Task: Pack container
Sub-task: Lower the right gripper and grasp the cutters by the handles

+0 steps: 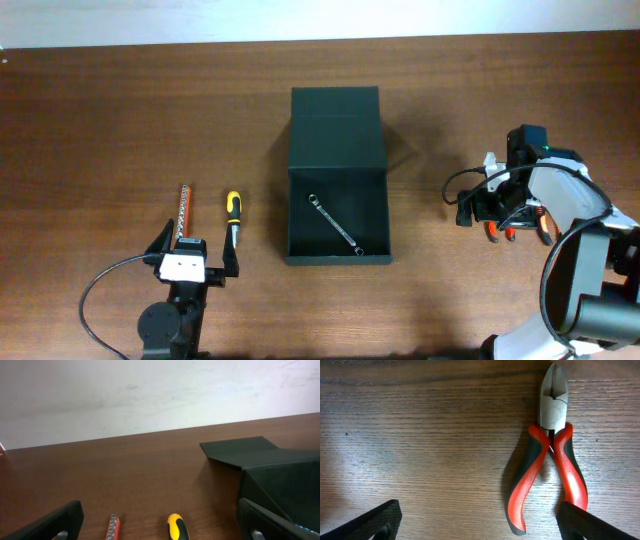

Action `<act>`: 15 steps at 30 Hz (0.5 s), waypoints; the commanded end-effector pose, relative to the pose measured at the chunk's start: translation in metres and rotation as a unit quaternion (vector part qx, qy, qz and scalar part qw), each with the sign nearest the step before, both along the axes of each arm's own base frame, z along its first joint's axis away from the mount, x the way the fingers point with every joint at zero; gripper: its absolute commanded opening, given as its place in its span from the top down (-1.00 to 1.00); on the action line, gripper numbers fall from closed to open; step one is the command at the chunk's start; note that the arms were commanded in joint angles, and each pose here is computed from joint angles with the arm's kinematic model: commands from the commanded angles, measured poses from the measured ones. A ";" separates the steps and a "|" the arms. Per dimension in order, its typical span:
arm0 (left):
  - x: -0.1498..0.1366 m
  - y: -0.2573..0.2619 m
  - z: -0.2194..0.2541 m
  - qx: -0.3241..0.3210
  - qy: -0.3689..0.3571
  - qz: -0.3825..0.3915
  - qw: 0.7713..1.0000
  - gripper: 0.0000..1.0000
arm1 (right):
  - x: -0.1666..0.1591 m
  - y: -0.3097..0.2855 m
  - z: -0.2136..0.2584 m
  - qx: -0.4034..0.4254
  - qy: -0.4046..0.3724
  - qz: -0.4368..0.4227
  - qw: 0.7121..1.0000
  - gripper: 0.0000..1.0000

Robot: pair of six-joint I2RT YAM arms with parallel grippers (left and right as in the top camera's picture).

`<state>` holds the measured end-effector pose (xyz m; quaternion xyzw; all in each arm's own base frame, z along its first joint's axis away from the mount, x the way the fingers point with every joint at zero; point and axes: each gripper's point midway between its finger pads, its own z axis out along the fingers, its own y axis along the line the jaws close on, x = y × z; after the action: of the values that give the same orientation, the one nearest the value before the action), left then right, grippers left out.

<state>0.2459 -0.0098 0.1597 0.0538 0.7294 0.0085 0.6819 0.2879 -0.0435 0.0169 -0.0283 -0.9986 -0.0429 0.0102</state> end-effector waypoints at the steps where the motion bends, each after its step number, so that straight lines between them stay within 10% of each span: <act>1: 0.000 0.003 -0.002 0.010 0.001 0.006 1.000 -0.99 | -0.005 0.002 -0.012 0.012 0.020 0.002 1.000 -0.98; 15: 0.000 0.003 -0.002 0.010 0.001 0.006 1.000 -0.99 | -0.013 0.005 -0.030 0.022 0.053 0.002 0.998 -0.98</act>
<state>0.2459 -0.0097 0.1597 0.0537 0.7294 0.0086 0.6819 0.2812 -0.0428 0.0001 -0.0295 -0.9975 -0.0467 0.0430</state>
